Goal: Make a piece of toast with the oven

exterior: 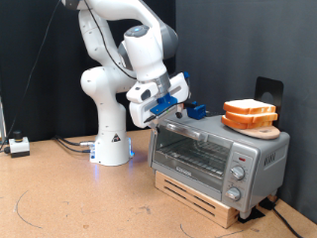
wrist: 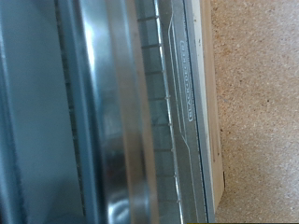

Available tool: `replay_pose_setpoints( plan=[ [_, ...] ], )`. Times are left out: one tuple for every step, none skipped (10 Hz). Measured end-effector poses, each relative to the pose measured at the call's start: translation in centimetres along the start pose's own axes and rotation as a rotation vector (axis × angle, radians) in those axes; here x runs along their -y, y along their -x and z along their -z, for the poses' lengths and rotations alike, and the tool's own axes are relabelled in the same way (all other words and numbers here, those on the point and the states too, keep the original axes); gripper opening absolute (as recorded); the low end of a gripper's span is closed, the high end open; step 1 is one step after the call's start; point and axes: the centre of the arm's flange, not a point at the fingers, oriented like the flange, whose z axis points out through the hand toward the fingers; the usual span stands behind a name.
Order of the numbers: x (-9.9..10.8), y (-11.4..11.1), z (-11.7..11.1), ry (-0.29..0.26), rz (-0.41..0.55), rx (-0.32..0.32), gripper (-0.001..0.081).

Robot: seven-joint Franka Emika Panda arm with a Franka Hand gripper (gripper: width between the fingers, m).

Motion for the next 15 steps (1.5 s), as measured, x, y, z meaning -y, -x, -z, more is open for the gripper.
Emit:
replay_pose_setpoints(
  plan=[
    [0.0, 0.0, -0.7, 0.015, 0.002, 0.011, 0.081],
    [-0.2, -0.1, -1.3, 0.029, 0.007, 0.022, 0.081],
    [-0.4, -0.1, -1.8, 0.038, 0.014, 0.03, 0.081],
    [-0.7, -0.2, -2.2, 0.044, 0.019, 0.038, 0.081],
    [-0.9, -0.3, -2.1, 0.042, 0.022, 0.039, 0.081],
    [-1.1, -0.5, -2.0, 0.037, 0.027, 0.04, 0.081],
    [-1.4, -0.7, -1.9, 0.032, 0.027, 0.042, 0.081],
    [-1.7, -0.9, -1.8, 0.028, 0.022, 0.042, 0.081],
    [-2.1, -1.3, -1.6, 0.027, 0.013, 0.037, 0.081],
    [-2.6, -1.7, -1.3, 0.03, 0.002, 0.028, 0.081],
    [-3.1, -2.4, -1.1, 0.04, -0.017, 0.01, 0.081],
    [-3.8, -3.3, -0.9, 0.054, -0.043, -0.012, 0.081],
    [-4.6, -4.2, -0.8, 0.073, -0.075, -0.03, 0.081],
    [-5.3, -5.3, -0.8, 0.092, -0.107, -0.047, 0.081],
    [-5.9, -6.3, -1.2, 0.103, -0.136, -0.06, 0.081]
  ],
)
